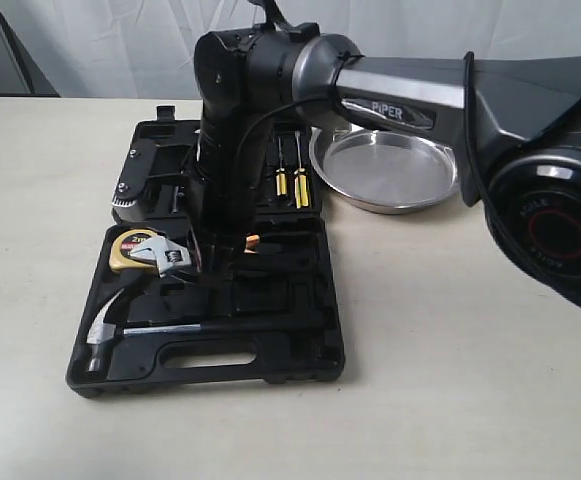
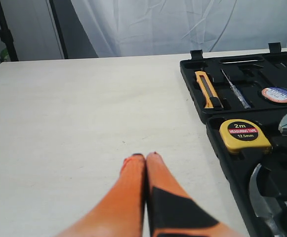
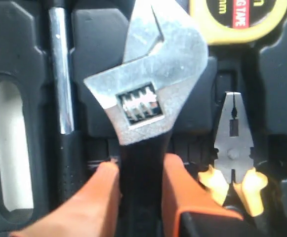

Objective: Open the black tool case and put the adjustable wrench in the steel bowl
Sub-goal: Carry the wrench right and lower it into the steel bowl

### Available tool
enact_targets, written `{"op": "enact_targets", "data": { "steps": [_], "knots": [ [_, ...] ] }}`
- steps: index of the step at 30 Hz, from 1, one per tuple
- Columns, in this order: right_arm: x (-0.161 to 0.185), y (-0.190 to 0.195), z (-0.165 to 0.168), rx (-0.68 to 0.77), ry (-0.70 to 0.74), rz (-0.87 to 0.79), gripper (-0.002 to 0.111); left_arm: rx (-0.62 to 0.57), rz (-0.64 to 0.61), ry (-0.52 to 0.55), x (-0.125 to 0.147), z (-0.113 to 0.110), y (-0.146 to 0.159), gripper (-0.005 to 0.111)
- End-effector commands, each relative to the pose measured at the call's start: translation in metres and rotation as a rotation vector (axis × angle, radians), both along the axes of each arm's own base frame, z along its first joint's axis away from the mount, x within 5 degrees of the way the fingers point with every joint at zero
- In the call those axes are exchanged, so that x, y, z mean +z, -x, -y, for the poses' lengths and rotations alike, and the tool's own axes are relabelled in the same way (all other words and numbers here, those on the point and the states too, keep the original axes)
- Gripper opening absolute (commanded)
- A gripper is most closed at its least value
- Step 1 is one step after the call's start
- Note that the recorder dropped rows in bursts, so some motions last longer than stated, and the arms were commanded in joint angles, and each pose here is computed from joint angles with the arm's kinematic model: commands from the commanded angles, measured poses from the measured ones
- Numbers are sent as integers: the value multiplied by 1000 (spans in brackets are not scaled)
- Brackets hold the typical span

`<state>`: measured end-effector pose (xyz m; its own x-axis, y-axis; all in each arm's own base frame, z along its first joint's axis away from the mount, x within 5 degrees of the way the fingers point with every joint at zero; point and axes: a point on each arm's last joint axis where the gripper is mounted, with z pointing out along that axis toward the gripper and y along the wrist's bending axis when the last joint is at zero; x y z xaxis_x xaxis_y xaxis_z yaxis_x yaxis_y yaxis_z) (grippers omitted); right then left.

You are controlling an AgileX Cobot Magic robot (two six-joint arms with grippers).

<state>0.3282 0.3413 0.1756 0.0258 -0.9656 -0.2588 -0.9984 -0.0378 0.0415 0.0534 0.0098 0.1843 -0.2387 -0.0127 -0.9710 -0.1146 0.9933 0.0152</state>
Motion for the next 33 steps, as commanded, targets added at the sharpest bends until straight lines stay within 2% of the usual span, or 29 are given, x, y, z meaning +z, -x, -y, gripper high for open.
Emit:
{"op": "enact_targets", "data": {
  "steps": [1, 6, 11, 17, 20, 23, 33],
  "knots": [
    [16, -3, 6, -20, 17, 48, -1, -3, 7, 0, 0, 0, 0, 0],
    [30, -29, 28, -177, 41, 181, -1, -3, 7, 0, 0, 0, 0, 0],
    [38, -78, 84, -434, -23, 223, -1, -3, 7, 0, 0, 0, 0, 0],
    [47, -135, 154, -756, -175, 366, -1, -3, 7, 0, 0, 0, 0, 0],
    [50, -153, 175, -840, -259, 438, -1, -3, 7, 0, 0, 0, 0, 0],
    [38, -165, 188, -891, -294, 456, -1, -3, 7, 0, 0, 0, 0, 0],
    [-44, -178, 211, -972, -182, 299, -1, -3, 7, 0, 0, 0, 0, 0]
  ]
}}
